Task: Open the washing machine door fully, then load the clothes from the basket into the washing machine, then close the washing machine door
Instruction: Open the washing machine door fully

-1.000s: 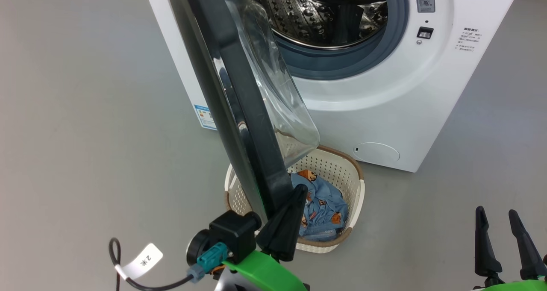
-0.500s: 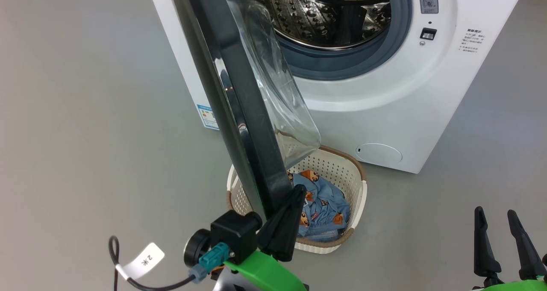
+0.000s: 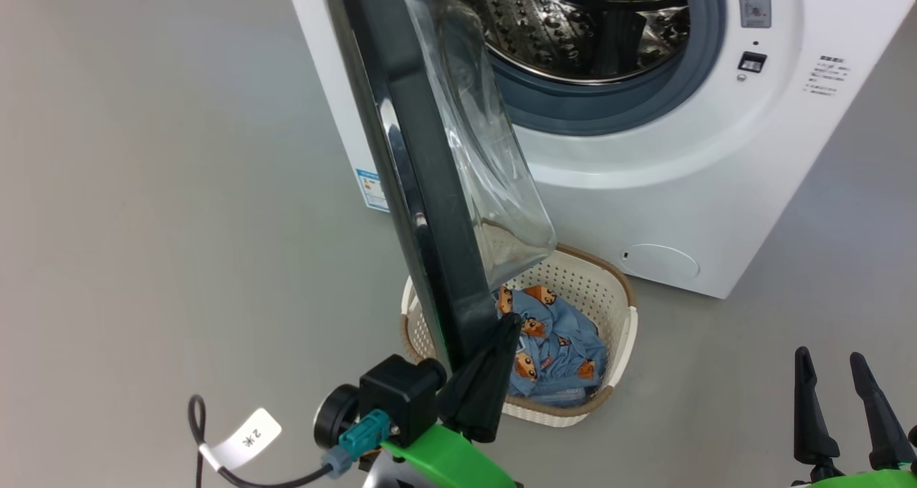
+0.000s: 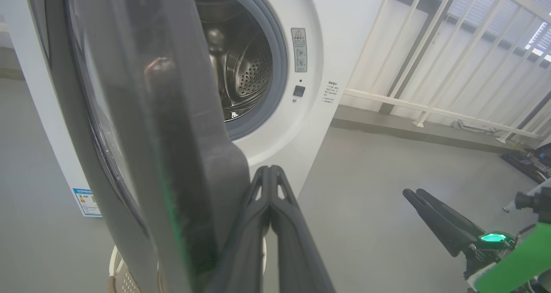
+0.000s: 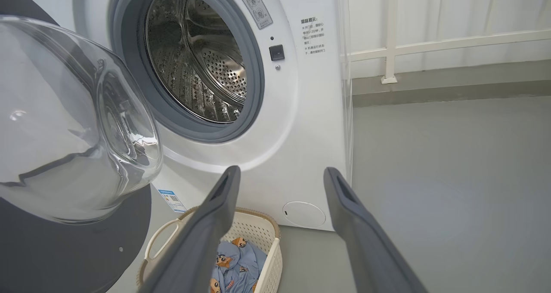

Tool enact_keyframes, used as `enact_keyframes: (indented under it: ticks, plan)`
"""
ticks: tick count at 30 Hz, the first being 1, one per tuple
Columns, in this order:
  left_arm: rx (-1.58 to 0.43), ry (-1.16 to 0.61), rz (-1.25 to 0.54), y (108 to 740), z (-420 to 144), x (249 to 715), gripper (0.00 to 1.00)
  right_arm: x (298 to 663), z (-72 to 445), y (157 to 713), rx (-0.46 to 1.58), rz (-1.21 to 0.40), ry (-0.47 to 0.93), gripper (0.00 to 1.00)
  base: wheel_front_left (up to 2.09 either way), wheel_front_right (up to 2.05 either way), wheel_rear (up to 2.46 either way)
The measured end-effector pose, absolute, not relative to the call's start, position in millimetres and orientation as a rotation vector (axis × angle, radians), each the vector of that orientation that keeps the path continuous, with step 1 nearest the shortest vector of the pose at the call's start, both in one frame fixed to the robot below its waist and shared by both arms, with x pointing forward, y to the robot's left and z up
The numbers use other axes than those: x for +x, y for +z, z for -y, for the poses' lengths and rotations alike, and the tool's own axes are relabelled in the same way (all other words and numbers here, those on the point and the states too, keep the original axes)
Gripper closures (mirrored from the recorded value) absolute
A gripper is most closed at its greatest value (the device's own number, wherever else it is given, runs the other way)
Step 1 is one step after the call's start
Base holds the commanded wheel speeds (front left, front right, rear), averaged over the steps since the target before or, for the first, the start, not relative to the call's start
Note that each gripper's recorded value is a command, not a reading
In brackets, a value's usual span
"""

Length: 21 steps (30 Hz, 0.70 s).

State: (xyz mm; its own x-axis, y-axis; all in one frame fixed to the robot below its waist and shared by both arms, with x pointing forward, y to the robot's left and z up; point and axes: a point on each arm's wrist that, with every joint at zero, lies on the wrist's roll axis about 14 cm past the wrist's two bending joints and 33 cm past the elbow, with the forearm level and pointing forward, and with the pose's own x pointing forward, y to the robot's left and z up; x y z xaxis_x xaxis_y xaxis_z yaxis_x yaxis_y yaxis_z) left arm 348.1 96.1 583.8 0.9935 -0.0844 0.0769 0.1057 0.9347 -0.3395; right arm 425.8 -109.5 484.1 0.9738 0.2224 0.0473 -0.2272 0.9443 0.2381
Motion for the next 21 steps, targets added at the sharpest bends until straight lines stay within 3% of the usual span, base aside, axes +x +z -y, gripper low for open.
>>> enact_keyframes:
  ticks: [21]
  plan:
    - [-0.316,0.035,0.07,581,-136,337,1.0,435,69,479,0.259,-0.002,0.334,0.0,0.0,0.0,0.0]
